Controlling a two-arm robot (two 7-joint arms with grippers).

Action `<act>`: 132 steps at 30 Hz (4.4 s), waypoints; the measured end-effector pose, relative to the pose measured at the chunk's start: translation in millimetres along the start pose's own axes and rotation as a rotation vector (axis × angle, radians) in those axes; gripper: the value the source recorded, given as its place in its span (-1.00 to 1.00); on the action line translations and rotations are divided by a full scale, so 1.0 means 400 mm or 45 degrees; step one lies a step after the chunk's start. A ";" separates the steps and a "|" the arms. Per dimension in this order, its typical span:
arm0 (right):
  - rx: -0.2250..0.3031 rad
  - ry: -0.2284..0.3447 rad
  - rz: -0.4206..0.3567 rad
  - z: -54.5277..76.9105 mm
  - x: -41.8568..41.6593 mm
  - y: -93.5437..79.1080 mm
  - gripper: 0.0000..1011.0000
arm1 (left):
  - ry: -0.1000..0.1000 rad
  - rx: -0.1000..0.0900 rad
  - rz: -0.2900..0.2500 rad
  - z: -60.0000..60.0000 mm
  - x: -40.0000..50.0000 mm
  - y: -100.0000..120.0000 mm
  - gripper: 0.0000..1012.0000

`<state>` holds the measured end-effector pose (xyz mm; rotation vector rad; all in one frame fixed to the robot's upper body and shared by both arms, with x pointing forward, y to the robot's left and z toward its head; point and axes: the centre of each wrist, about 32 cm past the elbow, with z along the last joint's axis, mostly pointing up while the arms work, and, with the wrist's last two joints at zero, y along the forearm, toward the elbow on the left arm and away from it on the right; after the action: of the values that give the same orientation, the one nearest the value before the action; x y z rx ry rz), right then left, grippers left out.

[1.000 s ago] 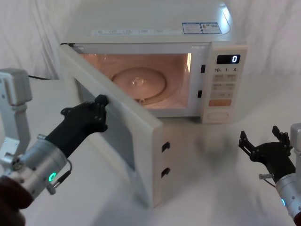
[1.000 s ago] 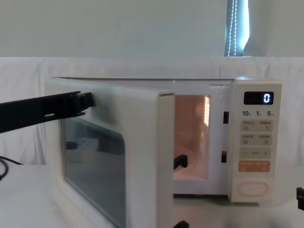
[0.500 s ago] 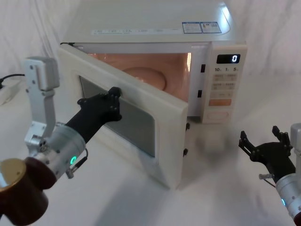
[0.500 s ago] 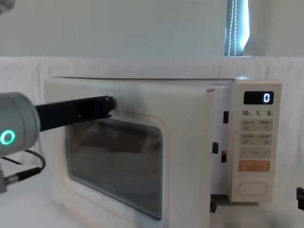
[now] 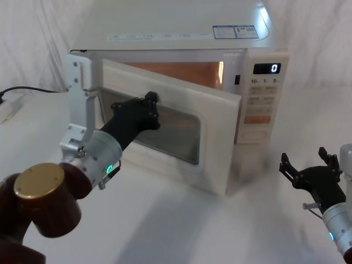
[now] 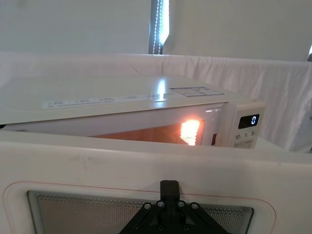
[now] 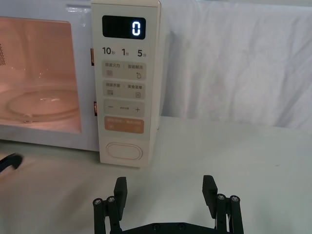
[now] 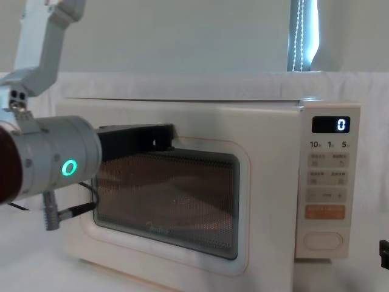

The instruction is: Press the button to open the microwave door with one hand; close the microwave door with the other hand.

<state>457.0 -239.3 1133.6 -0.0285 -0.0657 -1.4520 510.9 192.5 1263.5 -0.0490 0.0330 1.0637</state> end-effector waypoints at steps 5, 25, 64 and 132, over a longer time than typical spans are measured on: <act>0.000 0.000 0.000 0.000 0.000 0.000 0.98 | -0.024 0.003 0.004 -0.003 -0.003 -0.030 -1.00; 0.000 0.000 0.000 0.000 0.000 0.000 0.98 | -0.089 -0.026 0.075 -0.003 0.005 -0.116 -1.00; 0.000 0.000 0.000 0.000 0.000 0.000 0.98 | -0.065 -0.001 0.168 -0.006 0.003 -0.189 -1.00; 0.000 0.000 0.000 0.000 0.000 0.000 0.98 | -0.139 -0.041 0.054 0.017 -0.014 0.056 -0.04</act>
<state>457.0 -239.3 1133.6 -0.0285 -0.0657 -1.4520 488.6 199.1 1270.1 -0.0195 -0.0821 1.1082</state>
